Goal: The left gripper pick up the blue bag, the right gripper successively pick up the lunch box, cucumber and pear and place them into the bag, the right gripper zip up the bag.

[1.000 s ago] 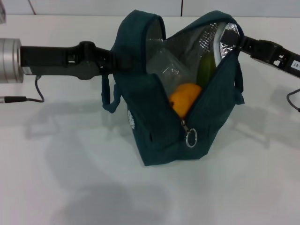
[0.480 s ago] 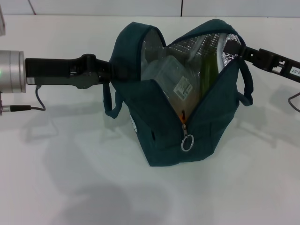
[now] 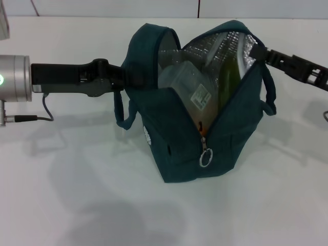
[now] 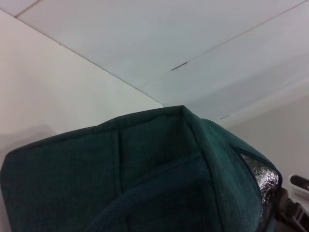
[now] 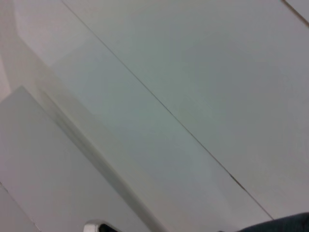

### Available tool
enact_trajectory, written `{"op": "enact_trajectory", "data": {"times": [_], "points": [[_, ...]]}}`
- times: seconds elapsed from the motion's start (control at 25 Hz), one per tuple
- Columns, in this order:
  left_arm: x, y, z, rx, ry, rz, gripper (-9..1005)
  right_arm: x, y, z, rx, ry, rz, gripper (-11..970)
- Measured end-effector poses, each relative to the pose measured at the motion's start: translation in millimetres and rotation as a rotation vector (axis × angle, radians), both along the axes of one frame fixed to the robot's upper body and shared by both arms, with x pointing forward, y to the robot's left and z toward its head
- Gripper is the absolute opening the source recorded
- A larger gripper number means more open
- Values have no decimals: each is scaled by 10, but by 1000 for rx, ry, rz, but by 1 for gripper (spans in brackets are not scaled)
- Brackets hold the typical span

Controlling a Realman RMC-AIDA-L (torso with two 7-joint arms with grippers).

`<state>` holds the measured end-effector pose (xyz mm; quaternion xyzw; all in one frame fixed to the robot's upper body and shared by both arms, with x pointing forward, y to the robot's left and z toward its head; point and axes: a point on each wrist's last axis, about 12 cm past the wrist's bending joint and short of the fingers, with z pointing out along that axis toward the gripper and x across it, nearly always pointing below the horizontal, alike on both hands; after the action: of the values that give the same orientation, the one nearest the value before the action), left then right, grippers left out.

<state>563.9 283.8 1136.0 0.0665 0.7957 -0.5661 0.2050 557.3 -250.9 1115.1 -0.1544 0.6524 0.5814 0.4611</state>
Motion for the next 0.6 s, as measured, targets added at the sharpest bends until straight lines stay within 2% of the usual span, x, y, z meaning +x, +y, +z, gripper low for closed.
{"op": "enact_trajectory", "data": {"times": [0.28, 0.4, 0.6], "points": [[-5, -3, -6, -3, 1, 1, 159, -140, -119, -39, 10, -29, 0, 328], [-9, -3, -13, -5, 2, 5, 160, -266, -200, -43, 17, -98, 9, 422], [-7, -33, -20, -10, 3, 4, 161, -604, -299, -171, -25, -240, 43, 612]]}}
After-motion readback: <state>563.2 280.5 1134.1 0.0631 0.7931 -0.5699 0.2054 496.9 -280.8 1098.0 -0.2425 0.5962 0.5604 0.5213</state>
